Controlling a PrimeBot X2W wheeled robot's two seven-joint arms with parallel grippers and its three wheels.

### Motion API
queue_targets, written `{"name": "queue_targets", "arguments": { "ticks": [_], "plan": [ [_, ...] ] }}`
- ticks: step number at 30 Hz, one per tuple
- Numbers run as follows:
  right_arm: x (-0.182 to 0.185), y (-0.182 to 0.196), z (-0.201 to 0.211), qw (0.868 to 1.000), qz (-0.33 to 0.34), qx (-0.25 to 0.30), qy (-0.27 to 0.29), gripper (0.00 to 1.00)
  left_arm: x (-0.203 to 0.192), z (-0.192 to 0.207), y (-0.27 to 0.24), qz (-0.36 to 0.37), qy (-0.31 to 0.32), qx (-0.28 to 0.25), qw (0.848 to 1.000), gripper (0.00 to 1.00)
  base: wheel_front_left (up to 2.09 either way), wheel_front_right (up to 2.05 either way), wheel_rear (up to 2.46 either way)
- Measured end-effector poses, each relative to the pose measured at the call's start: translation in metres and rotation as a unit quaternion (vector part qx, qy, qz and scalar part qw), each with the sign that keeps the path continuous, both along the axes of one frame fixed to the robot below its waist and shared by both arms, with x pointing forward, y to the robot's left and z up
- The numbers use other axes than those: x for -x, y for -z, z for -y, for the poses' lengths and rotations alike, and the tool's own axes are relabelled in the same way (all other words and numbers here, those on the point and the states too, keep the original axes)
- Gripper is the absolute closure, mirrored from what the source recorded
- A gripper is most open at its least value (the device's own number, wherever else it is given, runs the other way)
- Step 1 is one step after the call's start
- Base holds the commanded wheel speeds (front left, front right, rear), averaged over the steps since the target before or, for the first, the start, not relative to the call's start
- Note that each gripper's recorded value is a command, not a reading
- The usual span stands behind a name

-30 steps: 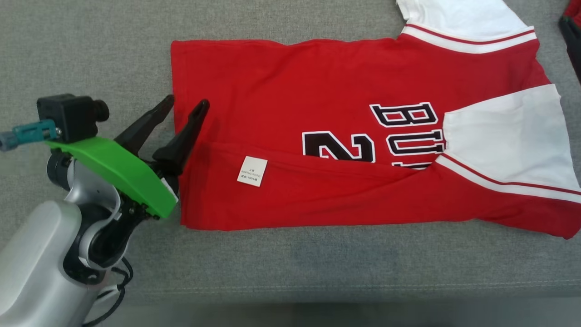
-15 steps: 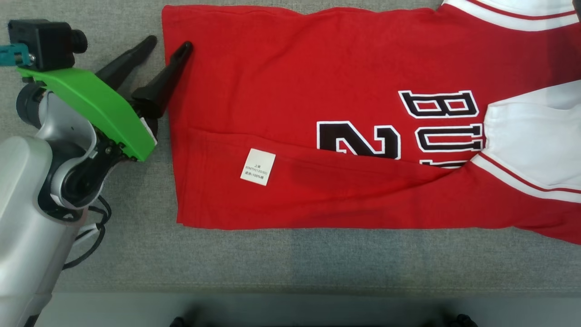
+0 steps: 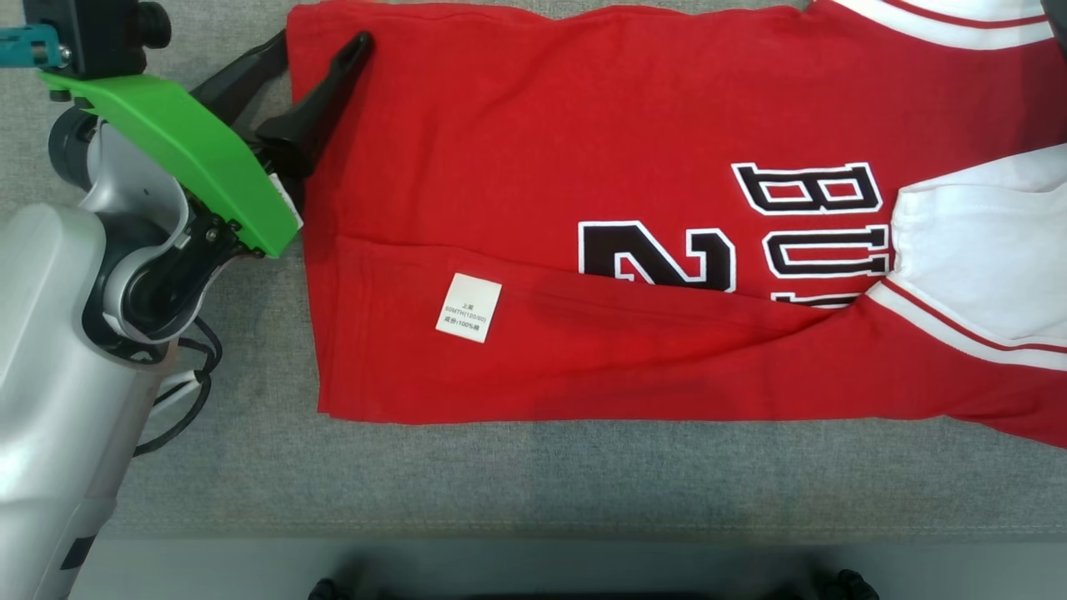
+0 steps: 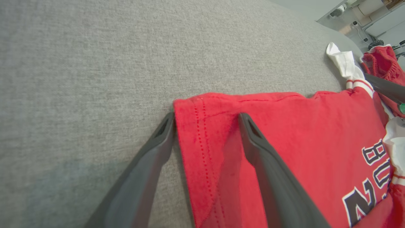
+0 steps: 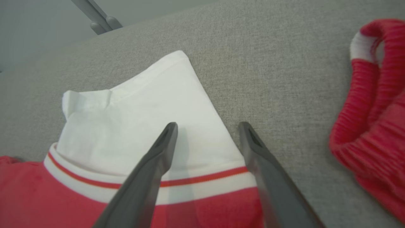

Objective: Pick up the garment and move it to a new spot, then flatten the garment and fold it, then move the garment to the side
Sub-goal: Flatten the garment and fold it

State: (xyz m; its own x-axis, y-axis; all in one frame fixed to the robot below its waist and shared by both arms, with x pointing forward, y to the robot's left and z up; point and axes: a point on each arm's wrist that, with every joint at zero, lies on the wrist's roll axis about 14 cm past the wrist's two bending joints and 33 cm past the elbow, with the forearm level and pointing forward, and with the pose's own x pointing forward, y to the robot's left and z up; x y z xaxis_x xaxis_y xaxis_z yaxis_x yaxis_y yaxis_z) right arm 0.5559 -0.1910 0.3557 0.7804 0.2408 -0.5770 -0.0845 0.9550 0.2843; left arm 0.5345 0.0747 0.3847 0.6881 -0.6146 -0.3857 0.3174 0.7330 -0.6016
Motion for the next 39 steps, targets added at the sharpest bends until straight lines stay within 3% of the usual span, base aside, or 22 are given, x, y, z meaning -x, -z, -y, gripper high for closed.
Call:
{"name": "queue_targets", "arguments": {
  "ticks": [4,5,6,7,9,14,22,34,35,36,38,39],
  "plan": [
    [0.000,0.002,0.000,1.000,-0.002,0.004,0.000,0.00,0.001,0.004,0.000,0.000,0.008,0.002,1.000,0.00,0.00,0.00,0.00],
    [0.000,0.002,0.000,1.000,-0.003,0.004,0.000,0.00,0.001,0.004,0.000,0.000,0.009,0.002,1.000,0.04,0.00,0.00,0.00],
    [-0.001,0.002,0.000,1.000,-0.003,0.005,0.001,0.00,0.001,0.005,0.000,-0.002,0.010,0.002,1.000,0.28,0.00,0.00,0.00],
    [-0.001,0.002,0.000,1.000,-0.002,0.007,0.000,0.00,0.001,0.005,-0.001,-0.003,0.009,0.004,1.000,0.36,0.00,0.00,0.00],
    [-0.003,0.002,-0.001,1.000,-0.002,0.007,0.000,0.00,0.002,0.008,-0.001,-0.005,0.012,0.006,1.000,0.39,0.00,0.00,0.00],
    [-0.006,0.003,-0.002,1.000,-0.006,0.010,-0.003,0.00,0.006,0.014,-0.001,-0.008,0.019,0.014,1.000,0.57,0.00,0.00,0.00],
    [-0.014,0.004,-0.013,0.999,-0.022,0.016,-0.030,0.00,0.008,0.014,0.000,-0.012,0.018,0.016,1.000,0.67,0.00,0.00,0.00],
    [-0.018,-0.001,-0.028,0.998,-0.031,0.014,-0.059,0.00,0.013,0.011,-0.001,-0.022,0.015,0.021,0.999,0.96,0.00,0.00,0.00],
    [-0.018,-0.001,-0.028,0.998,-0.031,0.014,-0.059,0.09,0.013,0.011,-0.001,-0.022,0.015,0.021,0.999,0.98,0.00,0.00,0.00],
    [-0.018,0.000,-0.028,0.998,-0.033,0.014,-0.060,0.24,0.013,0.010,0.000,-0.022,0.015,0.021,0.999,1.00,0.00,0.00,0.00],
    [-0.018,0.001,-0.029,0.997,-0.036,0.014,-0.061,0.84,0.013,0.010,0.000,-0.023,0.014,0.021,0.999,1.00,0.00,0.00,0.00],
    [-0.019,0.001,-0.029,0.997,-0.036,0.014,-0.061,0.95,0.013,0.010,0.000,-0.022,0.013,0.022,0.999,1.00,0.00,0.00,0.00]
  ]
}}
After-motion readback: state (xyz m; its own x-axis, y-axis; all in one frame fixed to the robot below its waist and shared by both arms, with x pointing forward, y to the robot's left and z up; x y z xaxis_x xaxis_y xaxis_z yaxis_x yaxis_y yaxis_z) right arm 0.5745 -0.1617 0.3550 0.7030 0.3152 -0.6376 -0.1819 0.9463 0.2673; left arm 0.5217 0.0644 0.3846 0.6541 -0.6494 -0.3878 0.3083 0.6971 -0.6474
